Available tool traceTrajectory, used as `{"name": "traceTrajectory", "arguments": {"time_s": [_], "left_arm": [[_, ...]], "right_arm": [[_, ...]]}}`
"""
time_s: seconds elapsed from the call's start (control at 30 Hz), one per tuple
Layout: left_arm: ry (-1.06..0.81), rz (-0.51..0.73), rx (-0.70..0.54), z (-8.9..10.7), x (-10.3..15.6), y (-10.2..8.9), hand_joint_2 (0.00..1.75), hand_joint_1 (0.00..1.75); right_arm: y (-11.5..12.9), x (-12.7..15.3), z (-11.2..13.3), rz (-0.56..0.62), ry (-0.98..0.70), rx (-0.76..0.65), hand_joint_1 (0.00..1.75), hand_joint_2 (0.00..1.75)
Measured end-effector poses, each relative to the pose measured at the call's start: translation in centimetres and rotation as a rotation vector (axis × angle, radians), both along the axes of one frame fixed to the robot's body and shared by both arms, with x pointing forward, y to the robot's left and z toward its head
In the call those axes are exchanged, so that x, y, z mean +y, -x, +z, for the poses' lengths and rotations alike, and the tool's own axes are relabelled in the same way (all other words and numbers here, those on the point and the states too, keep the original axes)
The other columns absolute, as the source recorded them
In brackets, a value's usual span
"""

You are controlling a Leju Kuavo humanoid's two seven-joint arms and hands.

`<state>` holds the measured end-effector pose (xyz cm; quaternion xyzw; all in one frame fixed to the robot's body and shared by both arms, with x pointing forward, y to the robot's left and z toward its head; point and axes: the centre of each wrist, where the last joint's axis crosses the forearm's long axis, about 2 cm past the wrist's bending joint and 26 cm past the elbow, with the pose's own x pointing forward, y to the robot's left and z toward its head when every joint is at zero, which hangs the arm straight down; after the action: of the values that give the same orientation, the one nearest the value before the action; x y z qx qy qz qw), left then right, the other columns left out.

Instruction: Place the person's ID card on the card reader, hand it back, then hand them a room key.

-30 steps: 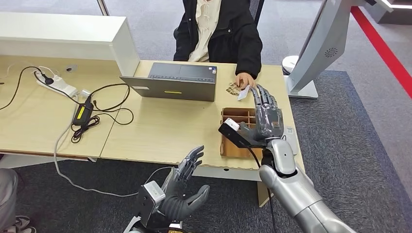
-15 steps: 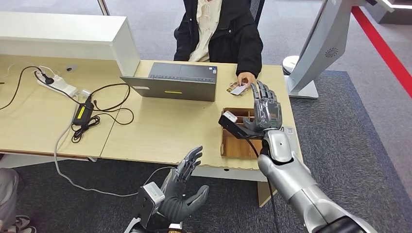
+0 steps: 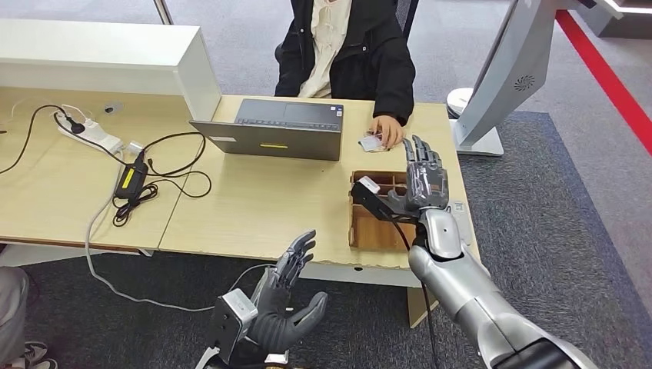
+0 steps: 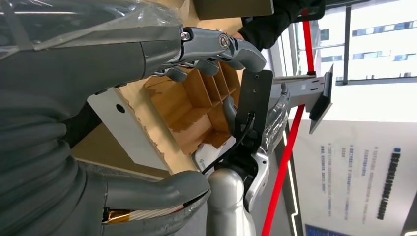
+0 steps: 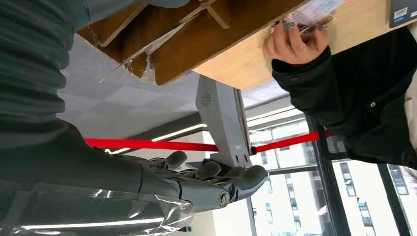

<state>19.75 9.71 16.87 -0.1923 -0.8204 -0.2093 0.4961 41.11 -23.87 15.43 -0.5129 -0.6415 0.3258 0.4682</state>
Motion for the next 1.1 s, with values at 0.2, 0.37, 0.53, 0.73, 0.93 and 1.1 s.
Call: {"name": "traceTrajectory", "arguments": {"time_s": [0.2, 0.37, 0.53, 0.73, 0.93, 1.1], "left_arm": [[-0.005, 0.0, 0.004, 0.0, 0.2, 0.0, 1.75, 0.0], [-0.01, -0.009, 0.005, 0.0, 0.3, 0.1, 1.75, 0.0], [-0.011, -0.013, 0.002, 0.1, 0.4, 0.1, 1.75, 0.0], [-0.014, -0.014, 0.002, 0.2, 0.6, 0.1, 1.75, 0.0], [-0.021, -0.011, 0.008, 0.1, 0.7, 0.1, 1.75, 0.0], [-0.02, -0.011, 0.011, 0.2, 0.8, 0.0, 1.75, 0.0]], "right_arm": [[0.4, -1.1, -0.9, -0.042, 0.024, 0.003, 0.0, 1.75], [0.7, -2.2, -1.5, -0.073, 0.057, 0.01, 0.0, 1.75], [1.0, -3.1, -2.0, -0.09, 0.061, 0.022, 0.0, 1.75], [1.4, -3.7, -2.6, -0.099, 0.063, 0.035, 0.0, 1.75], [1.6, -3.8, -2.8, -0.094, 0.061, 0.041, 0.0, 1.75], [1.5, -3.8, -2.8, -0.094, 0.058, 0.04, 0.0, 1.75]]}}
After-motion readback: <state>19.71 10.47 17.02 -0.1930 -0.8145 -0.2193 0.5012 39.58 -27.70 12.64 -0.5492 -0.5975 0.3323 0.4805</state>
